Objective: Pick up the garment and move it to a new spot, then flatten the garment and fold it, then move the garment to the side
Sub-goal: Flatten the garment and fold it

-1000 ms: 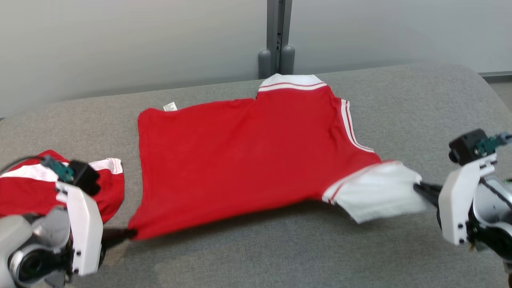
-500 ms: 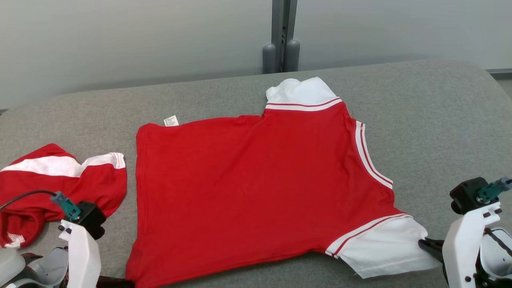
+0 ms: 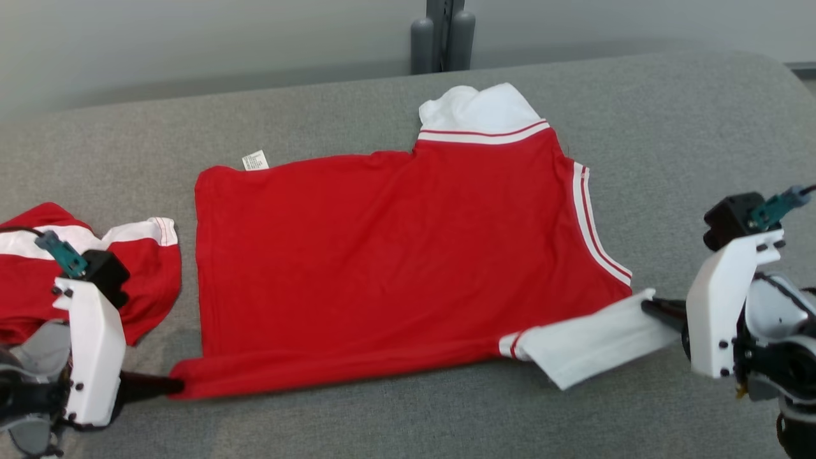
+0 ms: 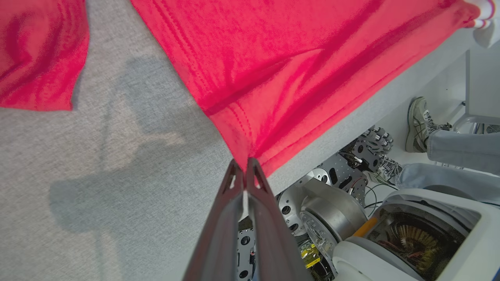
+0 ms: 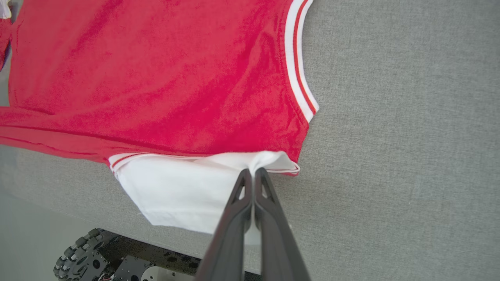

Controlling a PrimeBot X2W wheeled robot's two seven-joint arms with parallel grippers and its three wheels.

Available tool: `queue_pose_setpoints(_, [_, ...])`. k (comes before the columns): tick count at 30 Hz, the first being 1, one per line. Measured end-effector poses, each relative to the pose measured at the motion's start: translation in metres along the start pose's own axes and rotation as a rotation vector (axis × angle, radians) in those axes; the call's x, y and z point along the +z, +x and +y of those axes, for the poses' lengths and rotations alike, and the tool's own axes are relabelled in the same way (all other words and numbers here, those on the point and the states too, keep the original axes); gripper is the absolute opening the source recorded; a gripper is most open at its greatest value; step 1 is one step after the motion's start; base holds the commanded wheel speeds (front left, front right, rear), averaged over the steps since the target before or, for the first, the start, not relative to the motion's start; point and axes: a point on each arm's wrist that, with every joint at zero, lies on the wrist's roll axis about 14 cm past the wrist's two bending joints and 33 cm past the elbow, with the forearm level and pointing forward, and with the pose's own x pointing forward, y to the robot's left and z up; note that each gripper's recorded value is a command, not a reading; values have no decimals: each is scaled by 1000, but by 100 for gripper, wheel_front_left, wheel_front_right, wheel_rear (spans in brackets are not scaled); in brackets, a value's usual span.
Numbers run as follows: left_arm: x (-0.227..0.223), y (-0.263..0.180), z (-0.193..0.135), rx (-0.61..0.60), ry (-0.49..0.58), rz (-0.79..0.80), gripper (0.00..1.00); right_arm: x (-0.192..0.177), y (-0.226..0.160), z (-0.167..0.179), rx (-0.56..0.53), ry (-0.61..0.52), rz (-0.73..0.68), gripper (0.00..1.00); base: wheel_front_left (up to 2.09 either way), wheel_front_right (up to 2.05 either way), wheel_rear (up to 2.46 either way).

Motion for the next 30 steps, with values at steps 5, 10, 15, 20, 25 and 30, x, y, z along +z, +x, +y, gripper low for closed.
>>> queue_pose_setpoints(5, [17, 0, 13, -9, -37, 19, 0, 17, 15, -10, -4, 59, 14, 0, 0, 0, 0])
queue_pose_setpoints(10, [32, 3, 22, -23, -64, 27, 0, 32, 29, -13, -1, 100, 22, 0, 0, 0, 0])
queue_pose_setpoints(15, [50, 9, 26, -36, -71, 10, 0, 45, 42, -14, -7, 107, 25, 0, 0, 0, 0])
queue_pose_setpoints(20, [61, 16, 32, -38, -76, 4, 0, 55, 54, -15, -13, 110, 17, 0, 0, 0, 0])
queue_pose_setpoints(25, [68, 22, 40, -35, -87, -4, 0, 64, 65, -17, -28, 109, 11, 0, 0, 0, 0])
queue_pose_setpoints(30, [70, 24, 42, -32, -97, -18, 100, 71, 70, -16, -29, 108, -11, 100, 0, 0, 0])
